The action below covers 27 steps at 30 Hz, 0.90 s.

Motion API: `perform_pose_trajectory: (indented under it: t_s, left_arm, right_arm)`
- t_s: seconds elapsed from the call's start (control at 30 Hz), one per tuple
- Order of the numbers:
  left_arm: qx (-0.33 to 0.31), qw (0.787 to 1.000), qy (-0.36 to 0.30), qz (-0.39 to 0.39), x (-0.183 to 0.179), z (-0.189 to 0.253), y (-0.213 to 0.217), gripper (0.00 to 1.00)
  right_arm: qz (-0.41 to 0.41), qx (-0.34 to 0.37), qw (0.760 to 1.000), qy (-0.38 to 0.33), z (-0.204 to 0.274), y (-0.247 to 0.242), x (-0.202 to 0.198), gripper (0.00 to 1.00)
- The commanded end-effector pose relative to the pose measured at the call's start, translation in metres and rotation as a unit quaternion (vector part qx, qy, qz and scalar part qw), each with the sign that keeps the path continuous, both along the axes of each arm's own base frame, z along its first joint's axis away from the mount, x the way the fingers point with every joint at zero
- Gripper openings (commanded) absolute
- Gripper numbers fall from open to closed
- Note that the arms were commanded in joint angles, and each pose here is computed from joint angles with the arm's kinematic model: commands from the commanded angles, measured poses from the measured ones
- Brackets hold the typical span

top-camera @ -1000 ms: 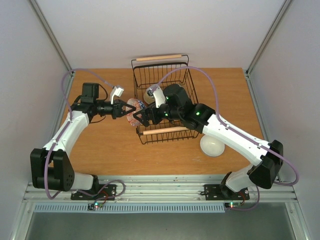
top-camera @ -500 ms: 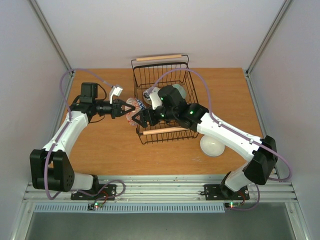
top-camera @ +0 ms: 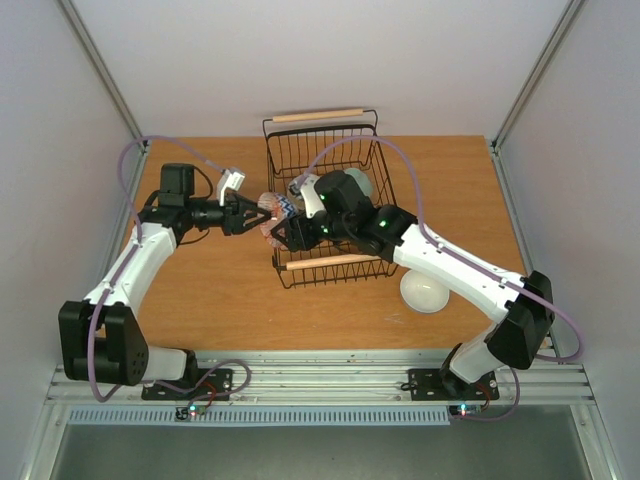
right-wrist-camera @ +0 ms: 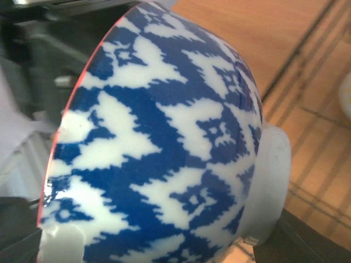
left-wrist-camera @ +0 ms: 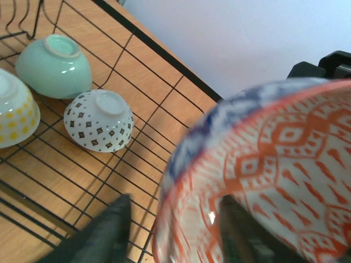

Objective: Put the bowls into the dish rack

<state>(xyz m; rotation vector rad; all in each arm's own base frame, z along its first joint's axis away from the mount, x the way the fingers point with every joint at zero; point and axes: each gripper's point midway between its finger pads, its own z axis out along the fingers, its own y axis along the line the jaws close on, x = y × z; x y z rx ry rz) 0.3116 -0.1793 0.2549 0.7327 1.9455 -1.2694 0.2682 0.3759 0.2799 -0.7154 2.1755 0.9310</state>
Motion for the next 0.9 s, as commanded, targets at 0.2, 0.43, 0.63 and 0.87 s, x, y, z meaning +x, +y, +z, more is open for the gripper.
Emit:
perform_pose_trajectory:
  t_s: [0.2, 0.43, 0.63, 0.87]
  left_arm:
    - [0.027, 0.996, -0.040, 0.069, 0.017, 0.016, 0.014, 0.73]
    - [0.025, 0.996, -0.039, 0.076, 0.019, 0.016, 0.015, 0.75]
    - [0.025, 0.996, -0.039, 0.075, 0.018, 0.016, 0.015, 0.75]
    - [0.024, 0.996, -0.039, 0.073, 0.018, 0.015, 0.015, 0.75]
  right_arm:
    - [-0.157, -0.183, 0.955, -0.174, 0.017, -0.081, 0.092, 0.01]
    - [-0.107, -0.298, 0.927, -0.203, -0.030, -0.086, 0.128, 0.02]
    - [-0.058, -0.377, 0.897, -0.224, -0.082, -0.085, 0.143, 0.01]
    - [-0.031, -0.476, 0.848, -0.229, -0.127, -0.098, 0.159, 0.01]
